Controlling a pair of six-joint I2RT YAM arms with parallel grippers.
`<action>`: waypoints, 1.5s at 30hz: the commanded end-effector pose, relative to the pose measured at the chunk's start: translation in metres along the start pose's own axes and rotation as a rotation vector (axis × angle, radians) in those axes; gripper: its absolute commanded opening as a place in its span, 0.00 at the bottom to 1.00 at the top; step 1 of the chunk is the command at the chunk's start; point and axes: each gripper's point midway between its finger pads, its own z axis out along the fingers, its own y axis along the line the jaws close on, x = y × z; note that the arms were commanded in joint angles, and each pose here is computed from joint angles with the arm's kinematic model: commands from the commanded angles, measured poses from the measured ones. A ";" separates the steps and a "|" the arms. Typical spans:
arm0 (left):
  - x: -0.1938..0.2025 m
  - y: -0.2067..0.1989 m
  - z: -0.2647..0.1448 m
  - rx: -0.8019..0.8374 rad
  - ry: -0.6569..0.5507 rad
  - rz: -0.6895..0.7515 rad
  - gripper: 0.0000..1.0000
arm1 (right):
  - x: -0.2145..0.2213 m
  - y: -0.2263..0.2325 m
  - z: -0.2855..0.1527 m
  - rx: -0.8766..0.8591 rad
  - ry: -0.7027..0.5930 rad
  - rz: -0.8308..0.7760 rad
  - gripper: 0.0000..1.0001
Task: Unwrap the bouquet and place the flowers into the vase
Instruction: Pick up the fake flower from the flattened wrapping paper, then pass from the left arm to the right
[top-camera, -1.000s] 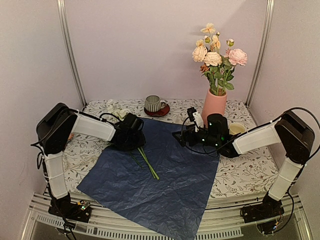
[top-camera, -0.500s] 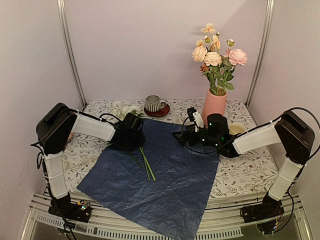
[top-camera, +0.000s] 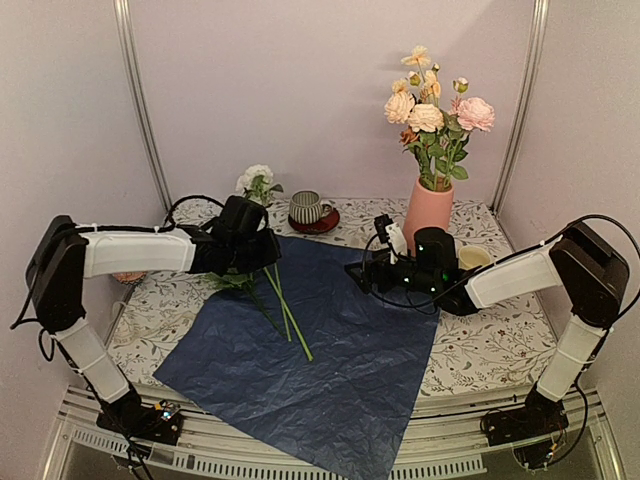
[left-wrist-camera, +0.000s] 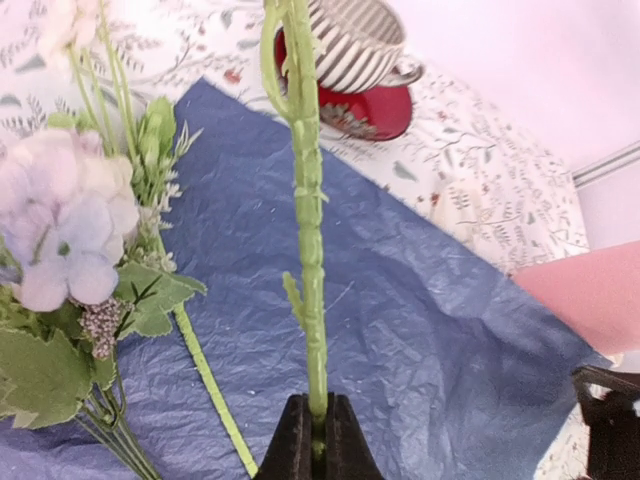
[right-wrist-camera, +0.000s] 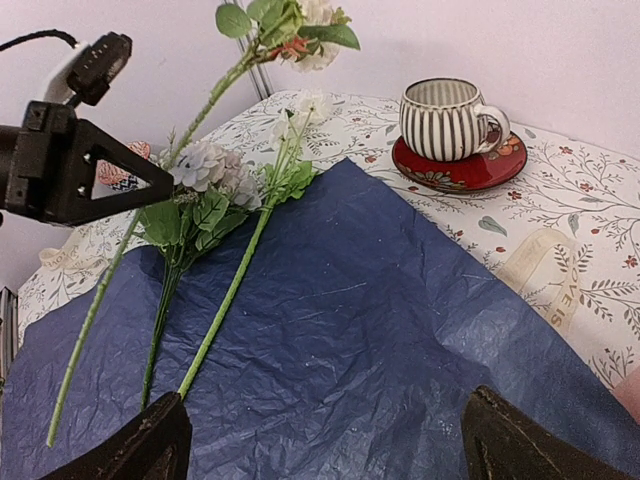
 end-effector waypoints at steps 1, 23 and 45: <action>-0.010 -0.010 -0.028 0.027 -0.051 0.105 0.00 | 0.000 0.000 0.004 -0.001 0.003 -0.005 0.95; -0.004 -0.061 -0.158 0.634 -0.281 0.383 0.00 | -0.070 0.069 -0.042 -0.263 -0.076 -0.030 0.93; 0.009 -0.075 -0.198 0.860 -0.338 0.415 0.00 | -0.127 0.124 -0.086 -0.454 -0.180 -0.033 0.91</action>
